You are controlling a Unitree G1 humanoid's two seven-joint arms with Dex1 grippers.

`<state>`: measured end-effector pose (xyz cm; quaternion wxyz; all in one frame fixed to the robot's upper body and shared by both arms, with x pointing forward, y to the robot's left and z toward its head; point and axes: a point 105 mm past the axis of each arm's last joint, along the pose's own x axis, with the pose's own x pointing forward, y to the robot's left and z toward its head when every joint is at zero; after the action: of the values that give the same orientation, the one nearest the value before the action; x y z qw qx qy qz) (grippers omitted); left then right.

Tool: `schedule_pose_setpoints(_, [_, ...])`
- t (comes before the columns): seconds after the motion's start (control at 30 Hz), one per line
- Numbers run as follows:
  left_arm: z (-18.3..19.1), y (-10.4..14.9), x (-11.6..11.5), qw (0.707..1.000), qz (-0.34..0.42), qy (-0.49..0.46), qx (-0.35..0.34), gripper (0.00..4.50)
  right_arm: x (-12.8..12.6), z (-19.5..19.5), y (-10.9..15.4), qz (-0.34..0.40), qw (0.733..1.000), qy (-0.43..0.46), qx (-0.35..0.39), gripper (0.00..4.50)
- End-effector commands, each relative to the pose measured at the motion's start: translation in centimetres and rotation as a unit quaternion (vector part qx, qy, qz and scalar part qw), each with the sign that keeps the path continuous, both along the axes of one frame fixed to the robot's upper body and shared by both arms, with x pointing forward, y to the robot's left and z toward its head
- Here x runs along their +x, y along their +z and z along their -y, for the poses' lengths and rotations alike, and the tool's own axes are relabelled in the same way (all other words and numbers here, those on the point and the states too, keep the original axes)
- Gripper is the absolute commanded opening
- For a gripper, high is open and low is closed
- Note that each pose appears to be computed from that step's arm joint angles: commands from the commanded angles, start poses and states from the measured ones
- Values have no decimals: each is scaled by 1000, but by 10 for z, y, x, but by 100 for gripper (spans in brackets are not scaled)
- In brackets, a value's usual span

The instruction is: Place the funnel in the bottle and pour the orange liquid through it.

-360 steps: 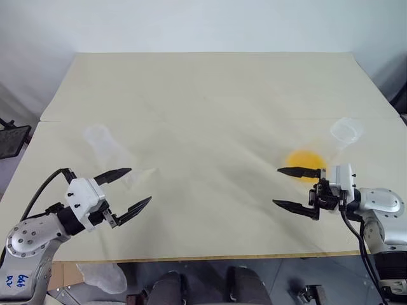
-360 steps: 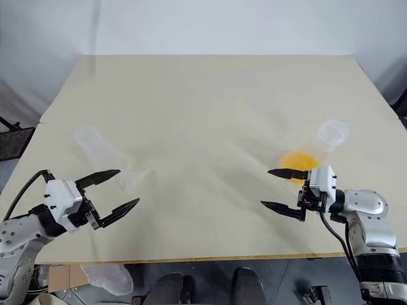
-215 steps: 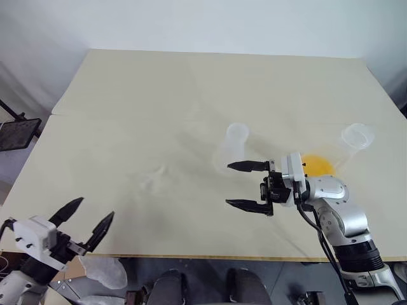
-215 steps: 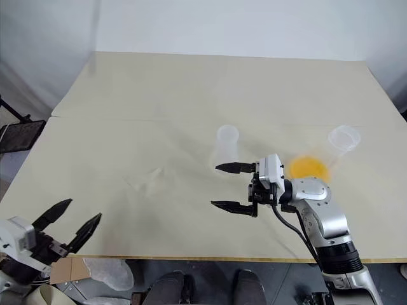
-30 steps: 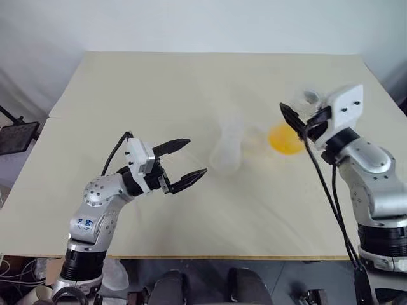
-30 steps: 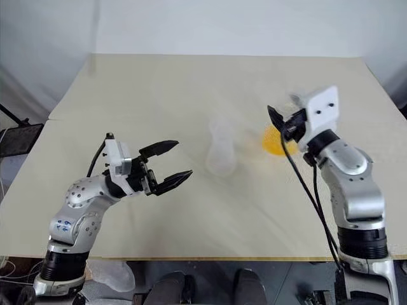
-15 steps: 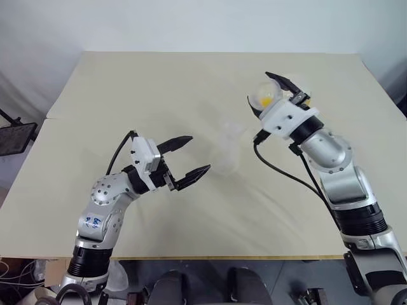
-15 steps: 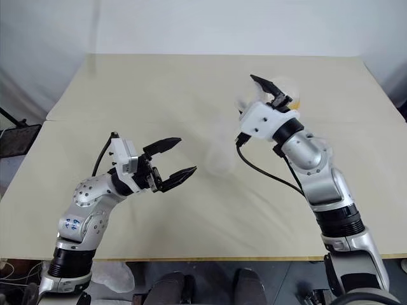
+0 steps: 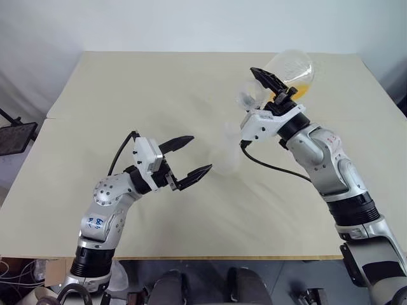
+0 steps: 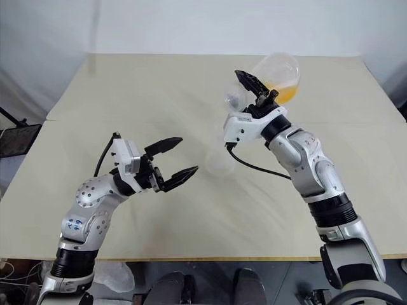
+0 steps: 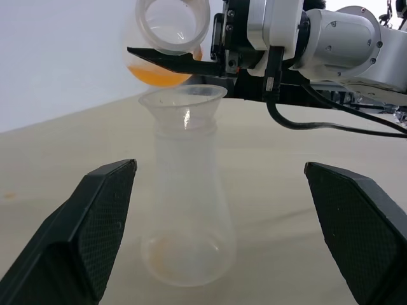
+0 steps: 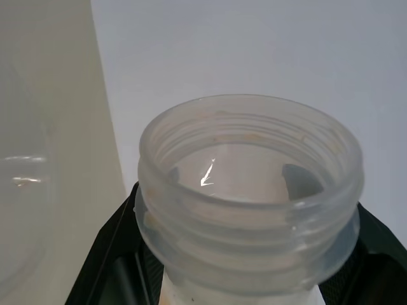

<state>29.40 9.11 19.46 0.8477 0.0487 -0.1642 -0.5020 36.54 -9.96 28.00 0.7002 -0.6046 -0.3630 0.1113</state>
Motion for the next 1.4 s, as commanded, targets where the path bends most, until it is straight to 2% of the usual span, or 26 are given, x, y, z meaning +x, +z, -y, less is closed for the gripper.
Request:
schedule_pose_setpoints(0.03, [3,9,-2,1000,22,-3,-5,450,-8,-1,24,57,998,3,-7,248])
schedule_pose_setpoints(0.7, [6,9,-2,1000,23,0,-13,450,-9,7,21,107,992,-18,-57,248])
schedule_pose_setpoints(1.4, [10,8,-3,1000,22,2,-21,450,-3,-1,15,111,990,-12,-84,248])
